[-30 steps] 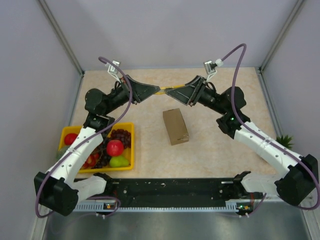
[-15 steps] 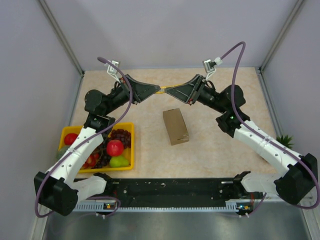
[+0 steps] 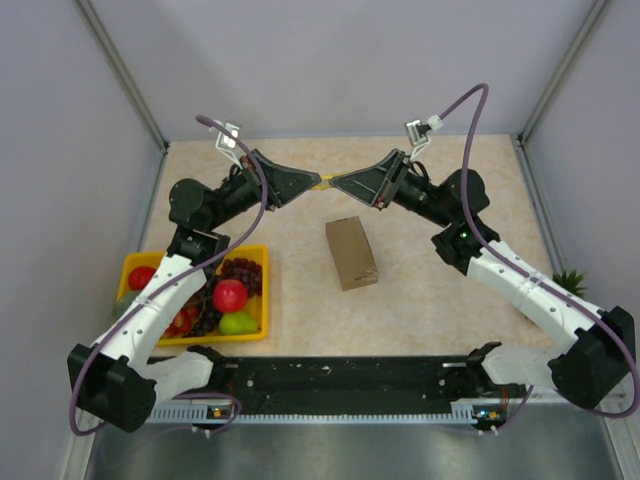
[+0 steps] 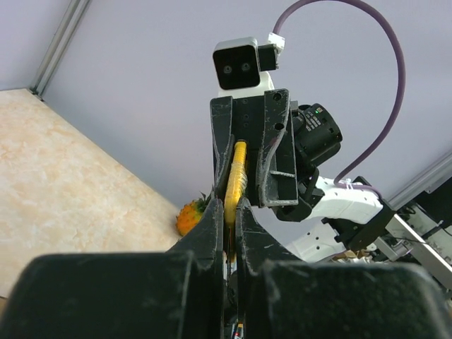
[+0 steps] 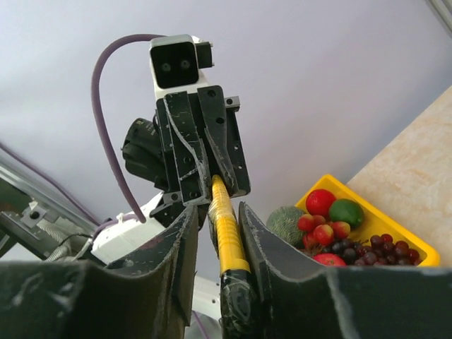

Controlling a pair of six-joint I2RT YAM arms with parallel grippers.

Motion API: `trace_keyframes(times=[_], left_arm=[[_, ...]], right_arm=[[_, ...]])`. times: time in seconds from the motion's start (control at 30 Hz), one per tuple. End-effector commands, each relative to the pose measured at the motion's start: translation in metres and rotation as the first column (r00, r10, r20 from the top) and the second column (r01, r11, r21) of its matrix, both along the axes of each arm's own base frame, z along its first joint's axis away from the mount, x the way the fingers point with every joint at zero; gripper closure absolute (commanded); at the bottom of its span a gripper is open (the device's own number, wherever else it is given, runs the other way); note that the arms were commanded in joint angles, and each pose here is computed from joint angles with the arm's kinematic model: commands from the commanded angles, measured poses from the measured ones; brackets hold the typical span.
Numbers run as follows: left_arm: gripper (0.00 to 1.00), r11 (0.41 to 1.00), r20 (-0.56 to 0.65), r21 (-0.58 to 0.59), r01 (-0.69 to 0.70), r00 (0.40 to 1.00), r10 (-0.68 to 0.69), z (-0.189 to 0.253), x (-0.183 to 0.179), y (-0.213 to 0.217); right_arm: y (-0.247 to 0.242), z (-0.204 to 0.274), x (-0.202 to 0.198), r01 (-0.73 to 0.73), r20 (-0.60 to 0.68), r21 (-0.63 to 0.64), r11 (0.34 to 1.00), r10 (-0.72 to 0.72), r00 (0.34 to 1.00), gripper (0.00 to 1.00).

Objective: Unpack the express box

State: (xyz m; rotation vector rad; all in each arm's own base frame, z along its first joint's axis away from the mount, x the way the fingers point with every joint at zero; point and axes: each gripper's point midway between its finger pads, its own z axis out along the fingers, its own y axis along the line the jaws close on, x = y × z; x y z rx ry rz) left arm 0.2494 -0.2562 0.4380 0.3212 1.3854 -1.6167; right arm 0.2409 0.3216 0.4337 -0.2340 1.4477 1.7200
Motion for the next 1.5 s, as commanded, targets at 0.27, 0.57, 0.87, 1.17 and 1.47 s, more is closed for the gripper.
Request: trace_keyframes(times=[0.27, 0.57, 0.87, 1.17, 1.47], left_arm=[[1.0, 0.999, 0.106, 0.034, 0.021, 0.994, -0.024, 0.009, -0.015, 0.001], [0.15, 0.994, 0.009, 0.085, -0.069, 0.998, 0.069, -0.007, 0.004, 0.009], [0.04, 0.853, -0.39, 0.486, -0.189, 0.827, 0.405, -0.136, 0.066, 0.028], [0.1, 0.823, -0.599, 0.564, 0.067, 0.719, 0.352, -0.25, 0.072, -0.013], [0.19, 0.785, -0.646, 0.596, 0.168, 0.681, 0.345, -0.322, 0.087, -0.032]], right_arm=[[-0.002, 0.02, -0.002, 0.017, 0.018, 0.029, 0.999, -0.018, 1.0, 1.0], [-0.026, -0.016, 0.017, 0.222, 0.02, -0.174, 0.959, -0.222, 0.975, 1.0], [-0.087, -0.086, 0.045, 0.522, 0.176, -0.478, 0.707, -0.505, 0.845, 1.0], [-0.107, -0.148, 0.063, 0.571, 0.213, -0.597, 0.563, -0.574, 0.79, 1.0], [-0.106, -0.197, 0.077, 0.58, 0.189, -0.62, 0.529, -0.616, 0.764, 1.0]])
